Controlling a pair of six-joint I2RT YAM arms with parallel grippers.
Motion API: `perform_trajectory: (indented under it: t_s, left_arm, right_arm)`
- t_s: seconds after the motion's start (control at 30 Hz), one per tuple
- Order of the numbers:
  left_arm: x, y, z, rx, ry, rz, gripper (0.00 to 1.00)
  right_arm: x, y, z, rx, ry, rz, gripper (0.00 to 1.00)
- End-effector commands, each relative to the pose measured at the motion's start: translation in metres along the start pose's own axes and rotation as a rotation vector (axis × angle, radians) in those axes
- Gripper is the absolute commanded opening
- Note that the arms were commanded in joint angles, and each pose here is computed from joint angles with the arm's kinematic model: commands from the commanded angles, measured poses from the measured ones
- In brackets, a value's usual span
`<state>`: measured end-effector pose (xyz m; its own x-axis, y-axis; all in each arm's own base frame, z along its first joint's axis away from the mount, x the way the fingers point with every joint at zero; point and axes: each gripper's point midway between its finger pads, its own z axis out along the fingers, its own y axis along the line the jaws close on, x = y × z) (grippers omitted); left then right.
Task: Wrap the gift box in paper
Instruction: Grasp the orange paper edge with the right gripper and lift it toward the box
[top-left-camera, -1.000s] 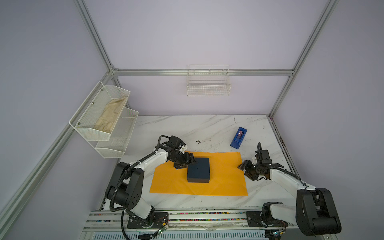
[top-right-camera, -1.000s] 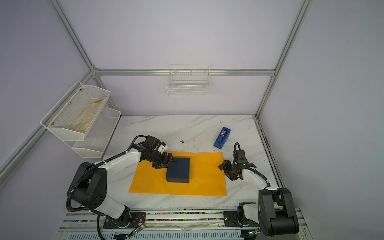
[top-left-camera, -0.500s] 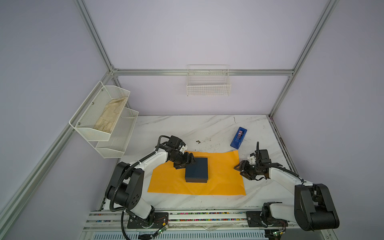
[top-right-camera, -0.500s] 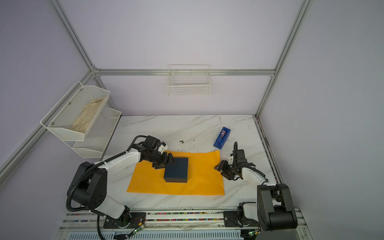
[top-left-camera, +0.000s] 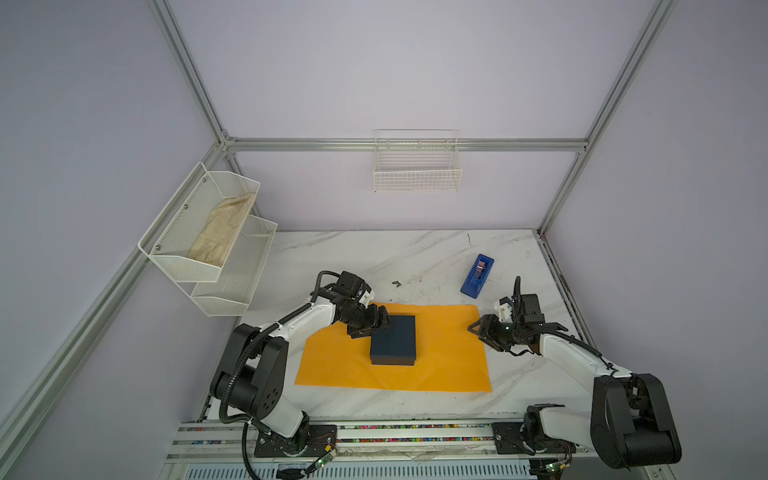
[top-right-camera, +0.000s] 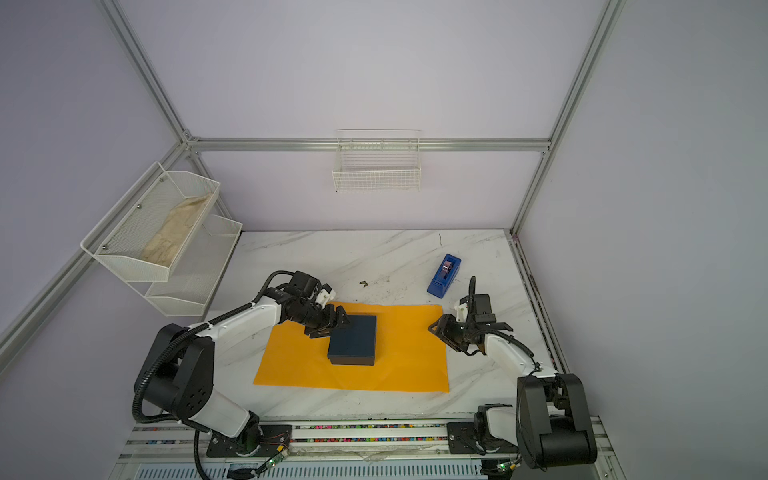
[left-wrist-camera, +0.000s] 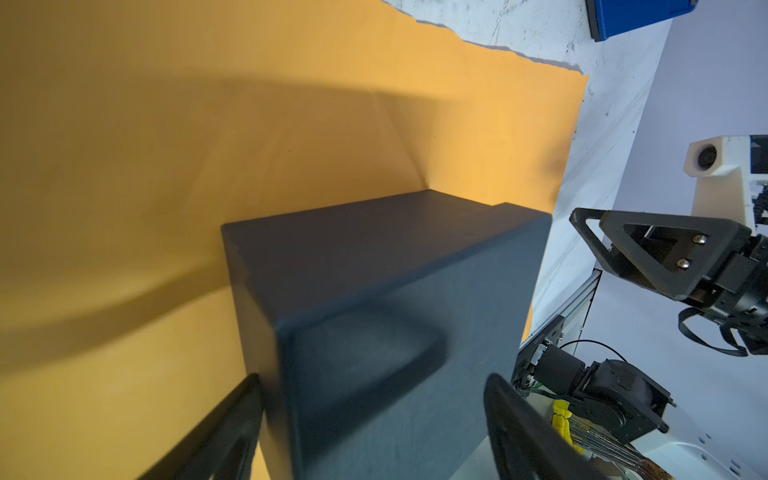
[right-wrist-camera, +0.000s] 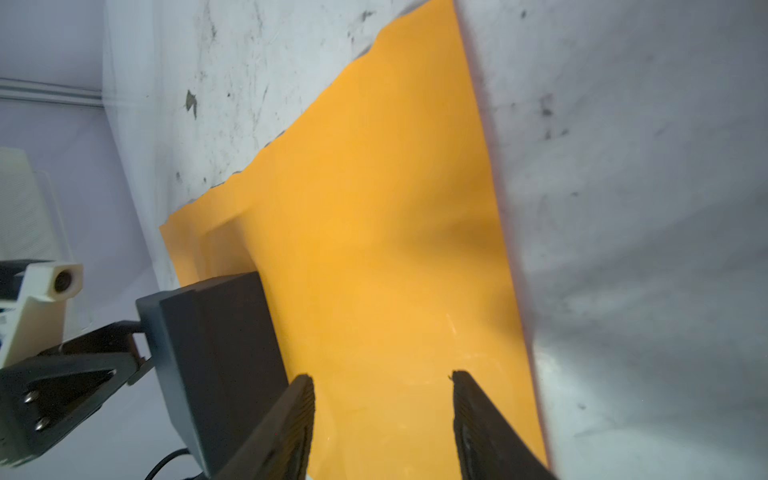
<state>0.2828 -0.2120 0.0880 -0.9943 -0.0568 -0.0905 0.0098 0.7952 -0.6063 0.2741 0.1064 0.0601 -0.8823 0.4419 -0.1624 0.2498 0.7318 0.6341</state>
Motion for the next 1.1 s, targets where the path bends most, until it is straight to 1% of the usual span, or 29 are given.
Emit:
perform_trajectory:
  t_s: [0.0, 0.07, 0.13, 0.2, 0.33, 0.43, 0.53, 0.63, 0.9, 1.07]
  left_arm:
    - [-0.021, -0.026, -0.017, 0.05, -0.067, 0.072, 0.82]
    - [-0.021, -0.025, -0.018, 0.046, -0.072, 0.074, 0.82]
    - [-0.02, -0.024, -0.018, 0.042, -0.071, 0.073, 0.82]
    - [-0.02, -0.024, -0.017, 0.043, -0.069, 0.074, 0.82]
    - [-0.02, -0.024, -0.018, 0.042, -0.073, 0.075, 0.82]
    - [-0.021, -0.024, -0.018, 0.042, -0.073, 0.076, 0.82]
    - [-0.02, -0.024, -0.017, 0.042, -0.07, 0.074, 0.82]
    - [-0.019, -0.023, -0.017, 0.042, -0.069, 0.072, 0.82]
    - [-0.019, -0.023, -0.016, 0.042, -0.068, 0.068, 0.82]
    - [-0.02, -0.024, -0.017, 0.046, -0.069, 0.067, 0.82]
  right_arm:
    - [-0.017, -0.027, -0.005, 0.178, -0.078, 0.009, 0.56]
    - [-0.025, -0.032, -0.009, 0.213, -0.127, 0.011, 0.59]
    - [-0.03, -0.029, -0.007, 0.201, -0.14, -0.001, 0.59]
    - [-0.028, -0.028, -0.001, 0.183, -0.111, -0.008, 0.6]
    - [-0.011, -0.029, 0.017, 0.13, -0.011, -0.01, 0.59]
    - [0.006, -0.024, 0.028, 0.048, 0.069, 0.011, 0.57]
    - [0.017, -0.018, 0.029, -0.025, 0.094, 0.038, 0.54]
    - [0.021, -0.011, 0.025, -0.071, 0.09, 0.047, 0.52]
    - [0.021, 0.001, 0.007, -0.105, 0.035, 0.02, 0.45]
    - [0.027, -0.001, 0.006, -0.109, 0.047, 0.021, 0.41]
